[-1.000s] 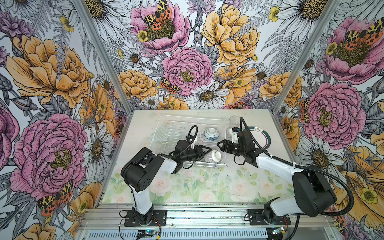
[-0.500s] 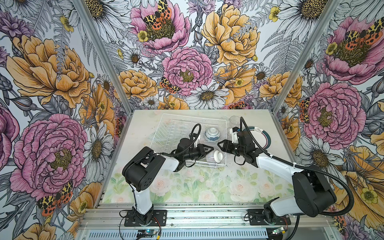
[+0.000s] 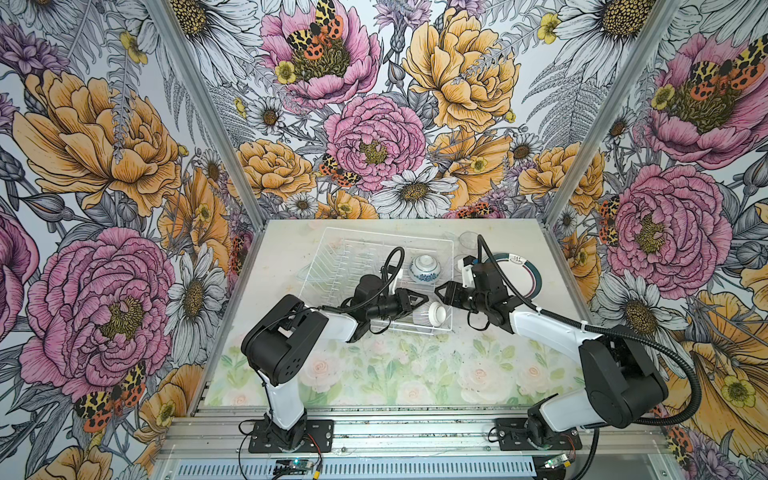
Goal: Unload the mixed dishes from the dish rack
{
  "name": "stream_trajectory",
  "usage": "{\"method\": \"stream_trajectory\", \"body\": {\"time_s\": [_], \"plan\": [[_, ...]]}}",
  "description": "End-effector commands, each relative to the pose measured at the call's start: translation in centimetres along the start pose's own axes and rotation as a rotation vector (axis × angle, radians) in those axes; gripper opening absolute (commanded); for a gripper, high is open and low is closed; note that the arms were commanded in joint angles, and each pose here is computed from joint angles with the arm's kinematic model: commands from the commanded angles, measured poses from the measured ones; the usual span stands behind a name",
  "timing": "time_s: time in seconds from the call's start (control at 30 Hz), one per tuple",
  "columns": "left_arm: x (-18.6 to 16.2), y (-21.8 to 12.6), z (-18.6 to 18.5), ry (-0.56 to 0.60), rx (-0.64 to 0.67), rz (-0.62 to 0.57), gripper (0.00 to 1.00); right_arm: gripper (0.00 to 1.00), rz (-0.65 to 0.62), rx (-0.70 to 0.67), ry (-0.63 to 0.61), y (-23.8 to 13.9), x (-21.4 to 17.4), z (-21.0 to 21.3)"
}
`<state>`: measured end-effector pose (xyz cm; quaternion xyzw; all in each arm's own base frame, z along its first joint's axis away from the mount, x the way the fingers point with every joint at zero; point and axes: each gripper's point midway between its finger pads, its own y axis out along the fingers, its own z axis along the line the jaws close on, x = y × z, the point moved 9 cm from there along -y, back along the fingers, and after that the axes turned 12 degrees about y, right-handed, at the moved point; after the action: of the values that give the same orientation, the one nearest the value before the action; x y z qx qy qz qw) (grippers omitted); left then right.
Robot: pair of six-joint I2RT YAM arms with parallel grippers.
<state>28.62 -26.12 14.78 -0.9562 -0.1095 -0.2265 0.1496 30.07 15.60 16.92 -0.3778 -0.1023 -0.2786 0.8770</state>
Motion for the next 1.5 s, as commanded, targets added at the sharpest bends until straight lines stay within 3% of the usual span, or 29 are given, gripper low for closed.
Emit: {"method": "stream_trajectory", "body": {"time_s": [0.0, 0.43, 0.67, 1.47], "plan": [[-3.0, -0.7, 1.4, -0.040, 0.047, 0.166, 0.29, 0.55, -0.026, 0.016, -0.025, -0.1, 1.0, 1.0], [-3.3, -0.3, 0.5, -0.030, 0.006, 0.205, 0.25, 0.53, -0.029, 0.013, -0.028, 0.0, 1.2, 1.1], [-3.3, 0.0, 0.7, -0.041, 0.016, 0.203, 0.08, 0.52, -0.029, 0.012, -0.029, 0.1, 1.2, 1.1], [-0.3, -0.5, -1.2, -0.046, 0.037, 0.056, 0.00, 0.54, -0.068, 0.030, -0.064, -1.0, 1.6, 1.8]]}}
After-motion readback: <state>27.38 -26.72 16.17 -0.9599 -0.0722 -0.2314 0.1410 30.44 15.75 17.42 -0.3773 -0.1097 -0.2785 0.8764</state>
